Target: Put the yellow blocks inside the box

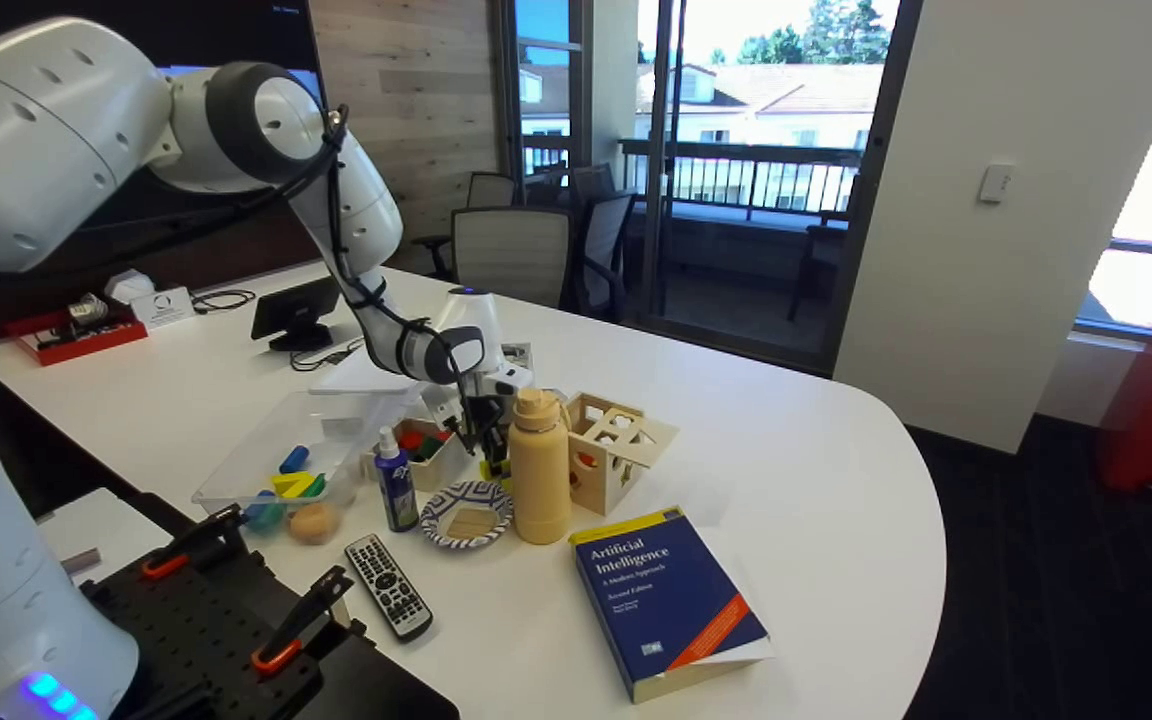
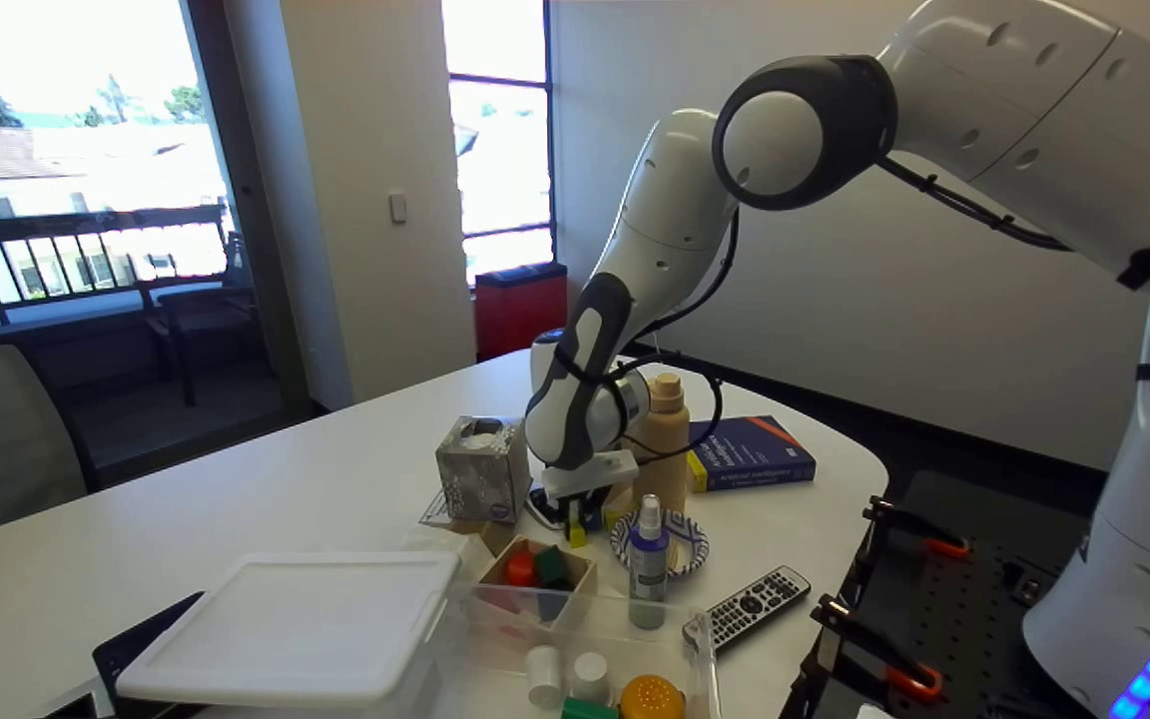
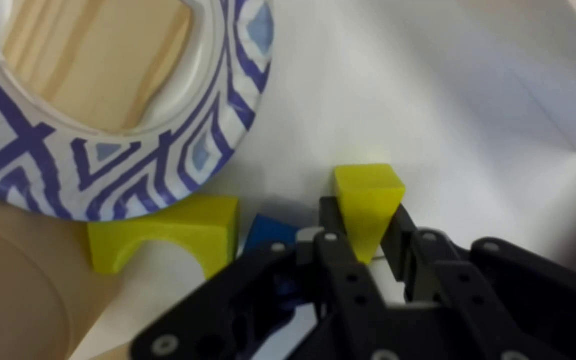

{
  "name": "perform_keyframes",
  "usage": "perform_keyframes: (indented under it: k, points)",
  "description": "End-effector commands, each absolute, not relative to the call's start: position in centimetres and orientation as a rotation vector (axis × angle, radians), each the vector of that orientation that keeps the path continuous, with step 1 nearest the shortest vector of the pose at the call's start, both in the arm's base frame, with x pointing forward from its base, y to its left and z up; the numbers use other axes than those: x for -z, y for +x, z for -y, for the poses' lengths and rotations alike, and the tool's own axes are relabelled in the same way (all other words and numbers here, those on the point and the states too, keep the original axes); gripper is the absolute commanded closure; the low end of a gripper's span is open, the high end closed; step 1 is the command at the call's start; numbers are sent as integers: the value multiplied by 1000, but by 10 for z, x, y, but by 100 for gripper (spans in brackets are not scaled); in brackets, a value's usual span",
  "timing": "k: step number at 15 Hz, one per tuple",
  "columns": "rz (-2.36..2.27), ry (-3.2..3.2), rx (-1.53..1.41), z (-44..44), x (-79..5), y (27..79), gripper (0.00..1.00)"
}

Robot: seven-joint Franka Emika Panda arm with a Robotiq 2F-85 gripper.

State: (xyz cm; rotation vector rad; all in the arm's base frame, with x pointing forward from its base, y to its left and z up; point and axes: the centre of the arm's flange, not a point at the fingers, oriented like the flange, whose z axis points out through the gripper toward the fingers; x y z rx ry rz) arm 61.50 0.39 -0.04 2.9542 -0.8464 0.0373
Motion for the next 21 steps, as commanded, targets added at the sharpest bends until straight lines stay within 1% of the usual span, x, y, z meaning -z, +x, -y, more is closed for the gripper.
perform_keyframes:
  k: [1, 4, 11, 13, 17, 21]
  points:
    - [872, 2937, -5, -7, -7, 621, 94]
    - [886, 2949, 5, -6, -22, 620, 94]
    - [930, 2978, -75, 3, -79, 615, 94]
    - [939, 2969, -54, 5, -88, 605, 94]
    - [954, 2944, 63, 6, -95, 568, 94]
    - [981, 2919, 107, 10, -98, 534, 94]
